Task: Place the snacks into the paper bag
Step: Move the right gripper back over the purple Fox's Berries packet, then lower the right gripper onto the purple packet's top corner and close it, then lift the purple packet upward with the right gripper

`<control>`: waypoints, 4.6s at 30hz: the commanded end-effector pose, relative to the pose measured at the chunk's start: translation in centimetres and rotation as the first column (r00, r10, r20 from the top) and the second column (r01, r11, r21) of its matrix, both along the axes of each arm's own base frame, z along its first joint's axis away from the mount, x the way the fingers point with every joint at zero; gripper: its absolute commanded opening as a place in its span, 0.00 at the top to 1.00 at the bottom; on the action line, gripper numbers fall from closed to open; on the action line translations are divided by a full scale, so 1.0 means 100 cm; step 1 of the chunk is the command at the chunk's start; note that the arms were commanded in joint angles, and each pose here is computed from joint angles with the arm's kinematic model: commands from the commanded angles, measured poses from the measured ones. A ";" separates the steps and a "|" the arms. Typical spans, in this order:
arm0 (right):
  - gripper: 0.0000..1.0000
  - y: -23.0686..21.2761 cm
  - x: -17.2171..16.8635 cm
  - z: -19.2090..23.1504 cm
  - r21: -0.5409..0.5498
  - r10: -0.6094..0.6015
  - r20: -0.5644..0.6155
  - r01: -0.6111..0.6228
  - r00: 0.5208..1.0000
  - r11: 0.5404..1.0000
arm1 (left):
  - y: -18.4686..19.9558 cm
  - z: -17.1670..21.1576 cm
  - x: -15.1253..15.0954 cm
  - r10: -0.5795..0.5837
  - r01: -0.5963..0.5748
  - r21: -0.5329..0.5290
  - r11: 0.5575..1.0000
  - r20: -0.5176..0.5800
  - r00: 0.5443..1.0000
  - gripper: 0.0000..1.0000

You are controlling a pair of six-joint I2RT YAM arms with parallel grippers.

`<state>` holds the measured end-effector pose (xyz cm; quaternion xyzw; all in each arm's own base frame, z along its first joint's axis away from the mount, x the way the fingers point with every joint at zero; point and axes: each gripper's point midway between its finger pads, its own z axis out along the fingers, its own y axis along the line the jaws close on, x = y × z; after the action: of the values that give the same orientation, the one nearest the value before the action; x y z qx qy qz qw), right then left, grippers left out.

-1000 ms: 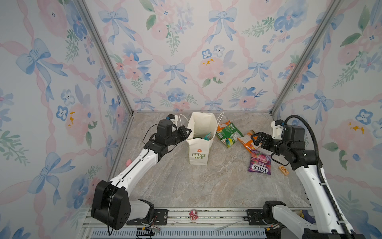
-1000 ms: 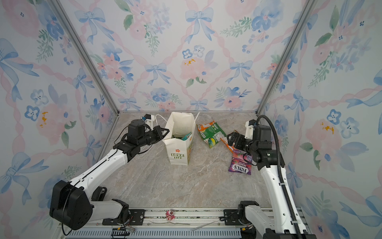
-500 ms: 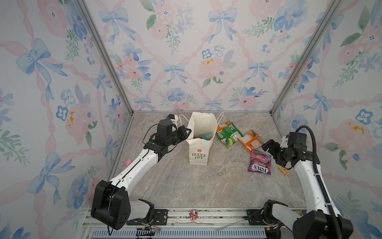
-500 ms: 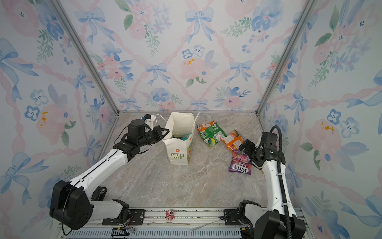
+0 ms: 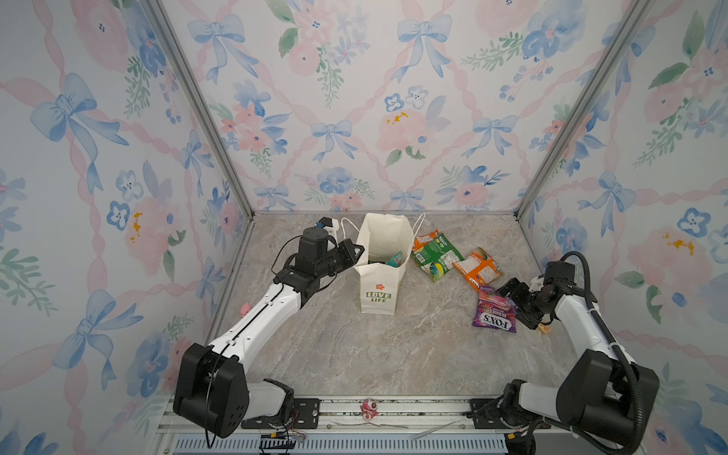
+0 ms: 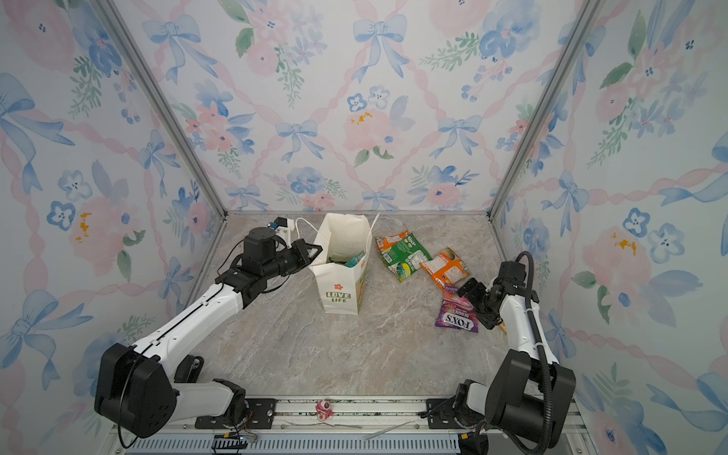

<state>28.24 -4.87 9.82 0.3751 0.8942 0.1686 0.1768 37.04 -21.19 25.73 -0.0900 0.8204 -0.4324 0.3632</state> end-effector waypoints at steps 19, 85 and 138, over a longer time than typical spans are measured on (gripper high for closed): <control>0.04 -0.034 -0.026 -0.046 -0.090 -0.061 -0.179 0.046 0.982 0.995 | -0.002 0.002 0.005 -0.006 0.006 -0.023 1.000 0.014 1.000 1.00; 0.49 0.031 0.041 -0.076 0.062 0.209 -0.067 -0.205 0.976 0.977 | 0.000 0.006 0.001 0.002 -0.001 -0.027 1.000 0.023 1.000 1.00; 1.00 0.078 0.076 0.180 0.029 0.264 0.530 -0.328 0.806 0.944 | -0.029 0.020 0.003 -0.082 0.091 -0.186 0.978 0.052 0.995 1.00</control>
<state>36.16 1.52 23.19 0.2032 0.8650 0.3162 0.3325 37.16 -23.02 25.65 -0.0980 0.7909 -0.4976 0.3423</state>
